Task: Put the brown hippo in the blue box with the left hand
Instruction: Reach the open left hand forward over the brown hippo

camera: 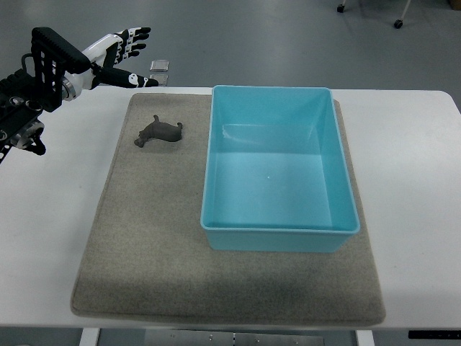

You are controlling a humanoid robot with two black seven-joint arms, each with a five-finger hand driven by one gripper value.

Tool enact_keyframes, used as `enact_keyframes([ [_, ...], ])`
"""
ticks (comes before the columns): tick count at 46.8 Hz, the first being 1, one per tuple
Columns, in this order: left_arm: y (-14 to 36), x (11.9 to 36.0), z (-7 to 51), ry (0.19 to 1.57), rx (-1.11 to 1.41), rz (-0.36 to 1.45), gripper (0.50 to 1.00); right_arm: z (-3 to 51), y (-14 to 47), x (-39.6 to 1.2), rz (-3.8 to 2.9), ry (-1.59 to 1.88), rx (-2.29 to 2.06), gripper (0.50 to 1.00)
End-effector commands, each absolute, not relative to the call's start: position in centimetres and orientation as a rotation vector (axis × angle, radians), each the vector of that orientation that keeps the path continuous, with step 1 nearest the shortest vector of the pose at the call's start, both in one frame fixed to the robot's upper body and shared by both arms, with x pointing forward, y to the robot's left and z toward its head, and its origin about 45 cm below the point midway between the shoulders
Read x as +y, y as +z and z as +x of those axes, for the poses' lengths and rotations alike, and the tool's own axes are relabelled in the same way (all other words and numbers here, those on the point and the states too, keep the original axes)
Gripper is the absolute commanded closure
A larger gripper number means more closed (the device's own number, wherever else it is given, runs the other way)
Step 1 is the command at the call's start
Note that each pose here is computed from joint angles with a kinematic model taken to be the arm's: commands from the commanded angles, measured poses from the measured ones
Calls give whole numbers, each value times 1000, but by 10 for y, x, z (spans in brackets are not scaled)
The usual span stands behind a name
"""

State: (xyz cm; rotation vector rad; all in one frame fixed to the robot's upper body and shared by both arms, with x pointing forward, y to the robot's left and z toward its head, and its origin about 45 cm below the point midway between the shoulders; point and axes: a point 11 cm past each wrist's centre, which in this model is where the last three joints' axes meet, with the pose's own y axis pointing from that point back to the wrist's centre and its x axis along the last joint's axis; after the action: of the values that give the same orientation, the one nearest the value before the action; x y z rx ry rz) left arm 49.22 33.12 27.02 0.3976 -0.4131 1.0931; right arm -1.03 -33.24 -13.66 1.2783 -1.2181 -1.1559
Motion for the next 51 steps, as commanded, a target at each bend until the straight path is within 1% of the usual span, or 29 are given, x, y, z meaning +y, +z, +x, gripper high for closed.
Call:
enact_keyframes([
  [1, 267, 325, 490, 1049, -443, 436, 519, -10, -137, -332, 1278, -1156, -1218, 564],
  [8, 264, 311, 486, 952, -514, 498, 521, -10, -137, -332, 1278, -1156, -1218, 564],
  [22, 253, 310, 477, 794, -658, 672, 527, -10, -137, -332, 1278, -1156, -1218, 564],
  [31, 252, 310, 476, 774, -679, 698, 534, -10, -137, -332, 1278, -1156, -1218, 564],
  [35, 249, 310, 475, 757, -688, 716, 557, -10, -137, -332, 1278, -1156, -1218, 564],
  [39, 250, 308, 476, 732, -718, 744, 564, -10, -137, -332, 1278, -1156, -1218, 564],
  [51, 246, 309, 475, 716, -735, 772, 564, -10, -137, -332, 1278, -1156, -1218, 564],
])
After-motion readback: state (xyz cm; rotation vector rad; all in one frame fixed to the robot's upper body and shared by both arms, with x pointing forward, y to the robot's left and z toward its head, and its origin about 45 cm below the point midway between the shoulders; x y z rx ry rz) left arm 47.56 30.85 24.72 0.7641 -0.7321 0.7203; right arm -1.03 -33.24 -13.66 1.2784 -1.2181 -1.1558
